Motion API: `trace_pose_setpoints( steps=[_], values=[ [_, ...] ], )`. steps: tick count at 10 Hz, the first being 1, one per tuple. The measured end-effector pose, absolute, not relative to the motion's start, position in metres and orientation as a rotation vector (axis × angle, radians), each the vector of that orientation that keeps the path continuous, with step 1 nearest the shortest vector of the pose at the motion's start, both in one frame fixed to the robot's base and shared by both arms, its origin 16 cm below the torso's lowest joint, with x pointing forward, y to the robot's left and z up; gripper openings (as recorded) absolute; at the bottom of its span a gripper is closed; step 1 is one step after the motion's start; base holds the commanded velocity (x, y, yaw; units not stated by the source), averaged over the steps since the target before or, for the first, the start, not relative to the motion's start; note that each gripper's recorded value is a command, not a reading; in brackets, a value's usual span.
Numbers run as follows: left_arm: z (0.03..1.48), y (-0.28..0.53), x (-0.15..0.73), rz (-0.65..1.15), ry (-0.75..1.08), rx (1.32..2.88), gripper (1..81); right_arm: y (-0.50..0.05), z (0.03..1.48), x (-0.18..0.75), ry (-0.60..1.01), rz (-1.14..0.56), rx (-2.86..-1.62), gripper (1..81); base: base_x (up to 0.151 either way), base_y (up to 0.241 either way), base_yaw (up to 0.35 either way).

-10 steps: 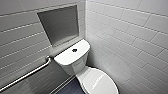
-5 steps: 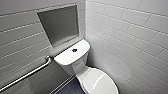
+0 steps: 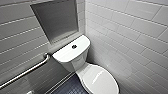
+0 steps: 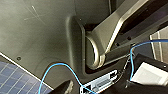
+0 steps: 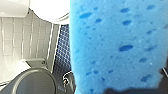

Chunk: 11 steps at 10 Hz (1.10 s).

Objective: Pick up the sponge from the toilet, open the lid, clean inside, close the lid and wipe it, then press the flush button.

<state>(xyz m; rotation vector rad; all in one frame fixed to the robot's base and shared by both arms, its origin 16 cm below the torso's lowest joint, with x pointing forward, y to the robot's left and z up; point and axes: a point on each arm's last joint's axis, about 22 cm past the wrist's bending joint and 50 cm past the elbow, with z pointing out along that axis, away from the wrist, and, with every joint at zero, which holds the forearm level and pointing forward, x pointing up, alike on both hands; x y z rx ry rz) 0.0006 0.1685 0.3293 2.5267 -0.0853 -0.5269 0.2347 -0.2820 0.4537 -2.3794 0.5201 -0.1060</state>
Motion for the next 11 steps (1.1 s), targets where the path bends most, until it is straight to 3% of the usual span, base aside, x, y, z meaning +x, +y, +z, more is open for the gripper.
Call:
trace_pose_setpoints(
  steps=[7, 11],
  values=[
    [0.302, 0.152, 0.018, -0.481, -0.096, 2.524, 81.1, -0.267, 0.463, 0.435, 0.275, -0.309, -2.325, 1.0, 0.0, 0.0, 0.0],
    [0.297, 0.154, 0.017, -0.481, -0.099, 2.532, 81.1, -0.216, 0.47, 0.513, 0.154, -0.288, -2.292, 1.0, 0.0, 0.0, 0.0]
  ],
)
